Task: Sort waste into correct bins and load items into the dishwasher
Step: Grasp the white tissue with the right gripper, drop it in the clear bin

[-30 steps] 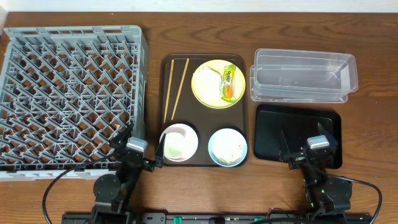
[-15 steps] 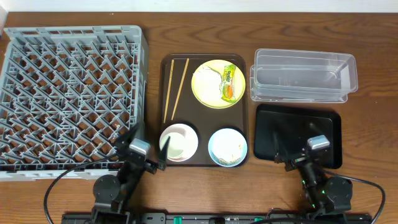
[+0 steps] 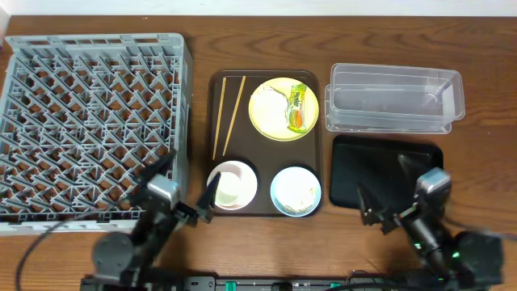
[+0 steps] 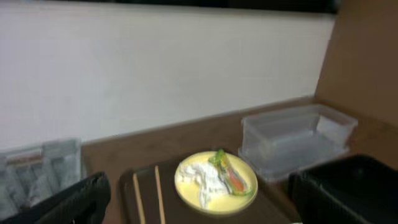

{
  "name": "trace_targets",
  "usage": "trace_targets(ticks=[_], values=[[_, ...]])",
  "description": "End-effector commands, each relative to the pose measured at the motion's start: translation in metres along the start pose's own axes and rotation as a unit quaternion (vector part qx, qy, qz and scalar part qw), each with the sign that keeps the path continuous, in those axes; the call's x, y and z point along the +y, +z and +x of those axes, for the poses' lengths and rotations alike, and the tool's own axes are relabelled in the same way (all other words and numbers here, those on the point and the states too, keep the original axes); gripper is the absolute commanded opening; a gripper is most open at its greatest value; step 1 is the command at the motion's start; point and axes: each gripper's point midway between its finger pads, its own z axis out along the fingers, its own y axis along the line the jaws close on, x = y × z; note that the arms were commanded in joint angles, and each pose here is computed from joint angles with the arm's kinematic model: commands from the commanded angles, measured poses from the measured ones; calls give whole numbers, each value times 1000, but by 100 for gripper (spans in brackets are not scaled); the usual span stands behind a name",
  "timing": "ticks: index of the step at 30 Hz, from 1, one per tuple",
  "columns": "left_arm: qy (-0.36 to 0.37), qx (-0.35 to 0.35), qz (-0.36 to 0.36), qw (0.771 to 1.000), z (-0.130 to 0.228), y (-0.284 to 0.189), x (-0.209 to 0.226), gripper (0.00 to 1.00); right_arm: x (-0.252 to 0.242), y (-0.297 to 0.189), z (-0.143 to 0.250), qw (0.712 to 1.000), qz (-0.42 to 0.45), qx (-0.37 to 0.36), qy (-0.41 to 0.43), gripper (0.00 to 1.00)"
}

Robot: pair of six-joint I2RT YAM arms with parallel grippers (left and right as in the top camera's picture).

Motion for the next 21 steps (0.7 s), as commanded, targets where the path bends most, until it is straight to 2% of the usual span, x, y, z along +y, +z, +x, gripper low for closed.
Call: trace_targets(ticks=[1,8,12,16,21], values=[[-24,41,-11,999,-24,6,4,94,3,7,-26,998,-1,50,24,99],[-84,196,-20,977,-33,21,10,94,-7,34,-47,974,18,213,77,99],[-97,229,-22,968,-32,26,12,94,-9,44,-34,956,15,271,111,99],[-104,248,-23,963,-23,28,13,94,-9,70,-23,948,-16,291,129,99],[-107,255,-23,961,-20,26,12,94,-4,118,8,926,-3,363,102,99]])
